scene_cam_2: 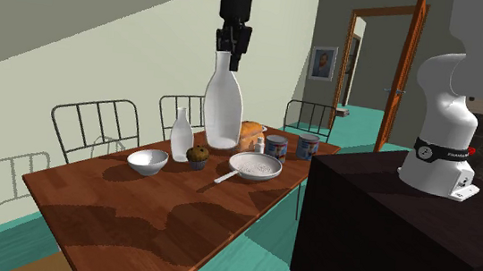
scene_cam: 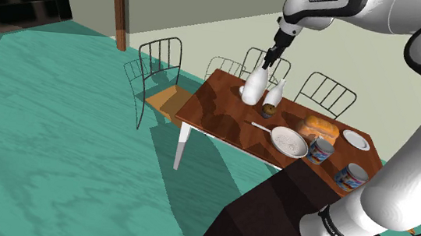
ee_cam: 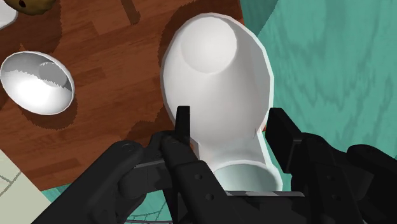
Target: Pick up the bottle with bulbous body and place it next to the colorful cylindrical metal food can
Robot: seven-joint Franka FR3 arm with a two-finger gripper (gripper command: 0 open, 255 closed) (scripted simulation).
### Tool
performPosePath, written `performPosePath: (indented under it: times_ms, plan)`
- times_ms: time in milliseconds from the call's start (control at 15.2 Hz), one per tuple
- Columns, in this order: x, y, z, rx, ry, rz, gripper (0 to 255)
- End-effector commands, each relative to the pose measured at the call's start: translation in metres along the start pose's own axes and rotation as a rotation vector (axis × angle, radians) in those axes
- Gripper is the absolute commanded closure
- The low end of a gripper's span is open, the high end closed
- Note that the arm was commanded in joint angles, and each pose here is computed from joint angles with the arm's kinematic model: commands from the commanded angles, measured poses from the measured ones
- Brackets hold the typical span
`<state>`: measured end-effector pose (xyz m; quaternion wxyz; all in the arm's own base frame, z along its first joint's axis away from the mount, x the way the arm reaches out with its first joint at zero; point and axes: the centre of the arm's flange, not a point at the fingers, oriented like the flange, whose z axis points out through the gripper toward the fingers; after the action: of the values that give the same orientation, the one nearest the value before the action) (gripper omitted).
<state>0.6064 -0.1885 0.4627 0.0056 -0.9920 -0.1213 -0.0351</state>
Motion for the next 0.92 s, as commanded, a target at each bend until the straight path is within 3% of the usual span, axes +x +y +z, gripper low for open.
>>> performPosePath:
  times_ms: [0, 858]
  plan:
    - [0.001, -0.001, -0.011, 0.000, 0.000, 0.000, 255]
    - [0.006, -0.001, -0.076, 0.000, 0.000, 0.000, 255]
